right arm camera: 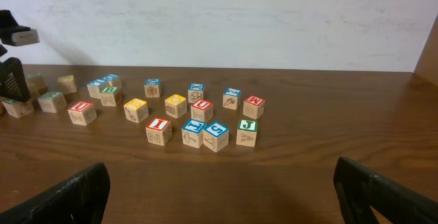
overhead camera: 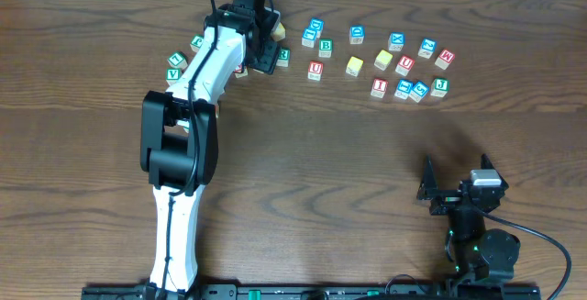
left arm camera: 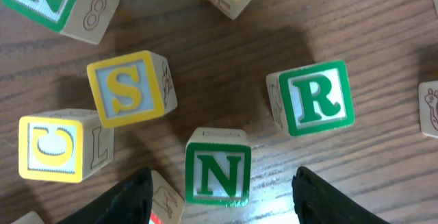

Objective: Spell out NEURIPS
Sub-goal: 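Reach the left gripper toward the green N block in the cluster, then grasp the green N block with the left gripper and lift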

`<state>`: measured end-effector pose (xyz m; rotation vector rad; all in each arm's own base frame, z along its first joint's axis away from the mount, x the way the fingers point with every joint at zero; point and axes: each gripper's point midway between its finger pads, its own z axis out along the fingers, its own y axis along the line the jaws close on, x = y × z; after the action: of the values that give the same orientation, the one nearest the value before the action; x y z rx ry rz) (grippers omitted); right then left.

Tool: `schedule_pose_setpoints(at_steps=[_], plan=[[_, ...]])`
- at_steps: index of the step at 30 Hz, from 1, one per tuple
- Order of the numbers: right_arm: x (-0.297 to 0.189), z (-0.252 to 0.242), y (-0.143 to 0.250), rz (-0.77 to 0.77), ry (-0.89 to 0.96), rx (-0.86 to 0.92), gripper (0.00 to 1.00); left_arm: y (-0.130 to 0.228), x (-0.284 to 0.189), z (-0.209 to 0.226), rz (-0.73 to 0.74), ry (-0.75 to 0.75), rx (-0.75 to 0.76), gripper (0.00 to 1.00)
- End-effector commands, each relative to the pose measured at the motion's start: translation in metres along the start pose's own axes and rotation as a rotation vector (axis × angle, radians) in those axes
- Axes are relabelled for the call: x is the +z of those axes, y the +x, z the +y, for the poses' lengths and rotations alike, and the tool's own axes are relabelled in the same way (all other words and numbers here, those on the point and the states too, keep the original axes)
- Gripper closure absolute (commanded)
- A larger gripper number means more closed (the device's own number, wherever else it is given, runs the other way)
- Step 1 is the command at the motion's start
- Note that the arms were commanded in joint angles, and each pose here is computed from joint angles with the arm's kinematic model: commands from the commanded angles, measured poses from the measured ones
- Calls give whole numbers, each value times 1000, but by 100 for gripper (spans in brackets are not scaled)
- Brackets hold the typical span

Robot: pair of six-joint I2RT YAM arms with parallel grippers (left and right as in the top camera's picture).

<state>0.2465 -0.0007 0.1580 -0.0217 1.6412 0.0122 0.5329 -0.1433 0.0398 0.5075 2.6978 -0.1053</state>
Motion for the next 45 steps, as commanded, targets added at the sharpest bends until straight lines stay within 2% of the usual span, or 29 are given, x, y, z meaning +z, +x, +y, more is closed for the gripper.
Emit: schedule_pose_setpoints(at_steps=[1,15,19,24,28,40,45], plan=[[0,0,0,-1,0,10,1,-4,7,2,-10,-6,-3,37],[0,0,0,-1,0,10,1,-3,22,3,-9,-7,-4,39],[0,0,0,-1,0,10,1,-2,23,3,-7,-6,-4,44],[0,0,0,-1,0,10,1,0,23,3,-2,-6,-20,59],[0,0,0,-1,0,10,1,1,23,3,2,-5,-44,65],[0,0,0,-1,0,10,1,16,18,1,68,-2,-119,72],[0,0,0,-1,0,10,1,24,-2,-2,105,-3,-188,73]])
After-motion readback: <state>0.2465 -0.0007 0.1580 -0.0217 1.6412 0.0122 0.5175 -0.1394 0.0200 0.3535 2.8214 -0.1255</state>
